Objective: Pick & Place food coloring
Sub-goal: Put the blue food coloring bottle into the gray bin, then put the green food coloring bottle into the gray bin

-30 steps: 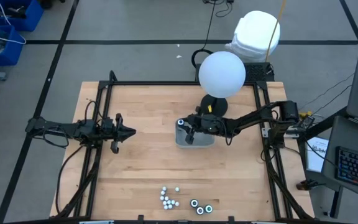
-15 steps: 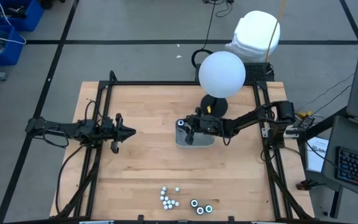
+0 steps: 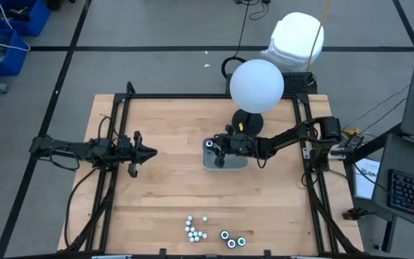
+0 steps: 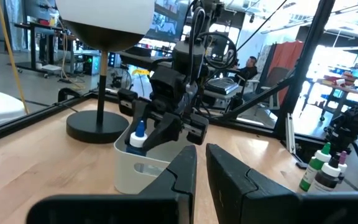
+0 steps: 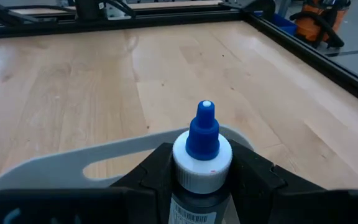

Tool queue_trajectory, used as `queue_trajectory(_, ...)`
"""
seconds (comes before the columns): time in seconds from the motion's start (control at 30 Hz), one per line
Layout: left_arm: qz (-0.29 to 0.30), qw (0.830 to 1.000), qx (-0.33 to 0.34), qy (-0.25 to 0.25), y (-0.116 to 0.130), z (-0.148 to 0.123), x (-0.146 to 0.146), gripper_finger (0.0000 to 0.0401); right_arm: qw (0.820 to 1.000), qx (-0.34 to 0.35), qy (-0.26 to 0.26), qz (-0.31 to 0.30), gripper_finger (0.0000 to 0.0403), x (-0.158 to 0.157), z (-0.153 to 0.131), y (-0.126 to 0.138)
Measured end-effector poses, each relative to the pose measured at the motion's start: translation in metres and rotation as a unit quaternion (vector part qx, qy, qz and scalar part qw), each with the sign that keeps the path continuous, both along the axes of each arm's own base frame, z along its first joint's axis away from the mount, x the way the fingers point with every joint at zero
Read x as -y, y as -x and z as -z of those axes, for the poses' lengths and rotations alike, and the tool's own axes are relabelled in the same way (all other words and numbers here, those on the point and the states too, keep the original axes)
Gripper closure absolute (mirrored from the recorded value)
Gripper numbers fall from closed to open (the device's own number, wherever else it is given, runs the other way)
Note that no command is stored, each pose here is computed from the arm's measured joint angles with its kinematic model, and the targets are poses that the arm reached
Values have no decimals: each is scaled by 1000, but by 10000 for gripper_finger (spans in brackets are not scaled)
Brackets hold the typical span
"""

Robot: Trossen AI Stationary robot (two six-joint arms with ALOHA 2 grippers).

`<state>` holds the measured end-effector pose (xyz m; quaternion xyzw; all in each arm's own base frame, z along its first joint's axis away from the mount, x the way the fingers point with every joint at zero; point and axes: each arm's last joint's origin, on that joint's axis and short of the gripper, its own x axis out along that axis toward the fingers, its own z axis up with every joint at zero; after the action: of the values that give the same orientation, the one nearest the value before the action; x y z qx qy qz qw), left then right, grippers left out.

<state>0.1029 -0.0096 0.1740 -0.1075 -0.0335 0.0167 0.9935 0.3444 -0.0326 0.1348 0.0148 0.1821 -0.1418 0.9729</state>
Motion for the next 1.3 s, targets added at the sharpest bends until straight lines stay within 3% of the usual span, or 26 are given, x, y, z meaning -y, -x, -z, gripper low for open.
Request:
queue_trajectory(0.2,0,1000,0,0,0,0,0,361,999,-1,0,-46,287,3,0,0)
queue_trajectory(0.43,0,1000,0,0,0,0,0,361,999,1,-2,-44,282,7,-1,0)
queue_trajectory(0.93,0,1000,-1,0,0,0,0,361,999,35,6,-38,217,7,-9,-1)
queue_trajectory(1.07,0,1000,-1,0,0,0,0,361,997,58,21,-41,211,6,-32,3)
queue_trajectory(1.3,1,1000,-2,5,0,0,0,361,993,88,62,-52,212,2,-103,37)
